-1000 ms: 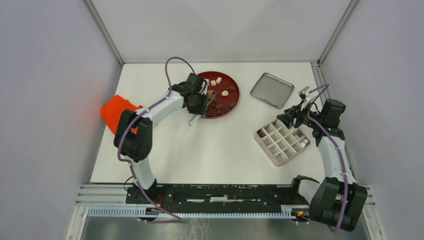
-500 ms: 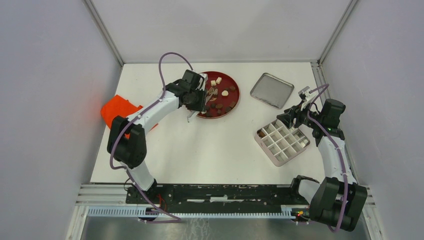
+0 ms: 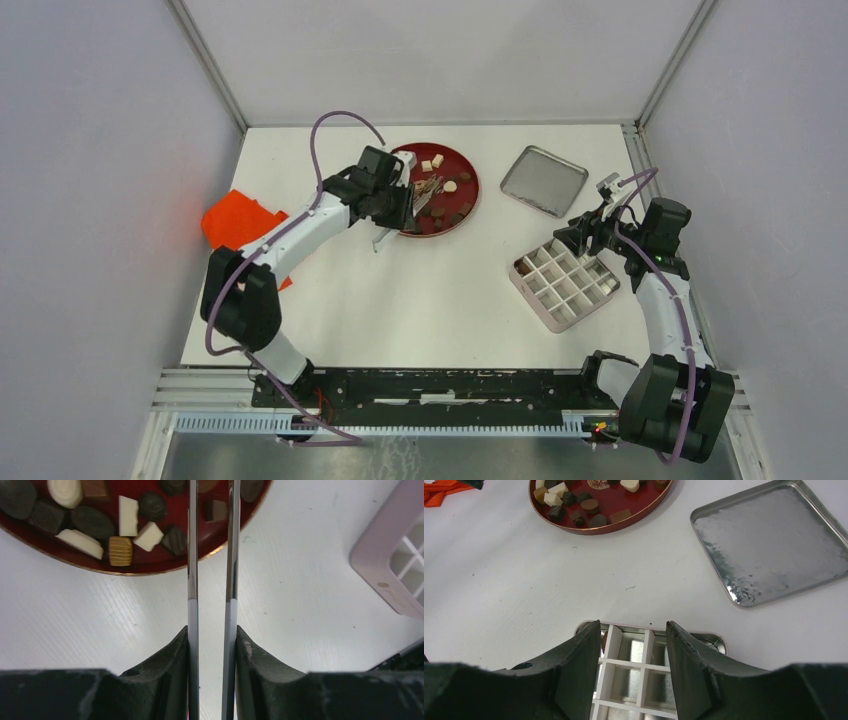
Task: Pack the chocolate
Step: Place the fake chocolate in the packing box.
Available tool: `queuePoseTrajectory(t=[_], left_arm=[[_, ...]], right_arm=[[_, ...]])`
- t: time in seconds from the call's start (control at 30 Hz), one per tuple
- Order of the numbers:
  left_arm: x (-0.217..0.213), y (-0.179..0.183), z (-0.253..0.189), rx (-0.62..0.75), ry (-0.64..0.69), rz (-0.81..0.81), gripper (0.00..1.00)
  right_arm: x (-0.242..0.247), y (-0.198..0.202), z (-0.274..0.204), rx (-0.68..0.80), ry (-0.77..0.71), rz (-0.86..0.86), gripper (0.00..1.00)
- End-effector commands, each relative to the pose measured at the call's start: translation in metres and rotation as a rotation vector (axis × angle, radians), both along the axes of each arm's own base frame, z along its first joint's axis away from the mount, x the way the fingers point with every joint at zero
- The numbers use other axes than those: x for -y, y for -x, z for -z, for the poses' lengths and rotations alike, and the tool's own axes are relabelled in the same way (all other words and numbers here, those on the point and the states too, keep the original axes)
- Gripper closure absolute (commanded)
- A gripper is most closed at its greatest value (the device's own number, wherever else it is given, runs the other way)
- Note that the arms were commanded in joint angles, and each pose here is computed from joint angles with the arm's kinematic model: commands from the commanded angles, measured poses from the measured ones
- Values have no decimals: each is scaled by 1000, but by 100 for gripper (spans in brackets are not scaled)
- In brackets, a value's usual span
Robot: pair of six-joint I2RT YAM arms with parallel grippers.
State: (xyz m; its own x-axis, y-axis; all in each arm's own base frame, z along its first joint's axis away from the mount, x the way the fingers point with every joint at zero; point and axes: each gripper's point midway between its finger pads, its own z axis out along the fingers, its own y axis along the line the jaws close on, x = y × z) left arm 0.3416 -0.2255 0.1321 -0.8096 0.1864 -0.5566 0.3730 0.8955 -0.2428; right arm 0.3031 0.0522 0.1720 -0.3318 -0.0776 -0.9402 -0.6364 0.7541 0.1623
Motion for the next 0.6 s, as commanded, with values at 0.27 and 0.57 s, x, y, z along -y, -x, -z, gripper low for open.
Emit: queuePoseTrajectory(t=[0.27,0.57], left_arm=[[132,111,-84,148,339,378,98],[176,148,-65,121,278,446,98]], right_arm=[[29,-19,-13,53,116,132,43],[87,-27,-19,59,185,441,41]])
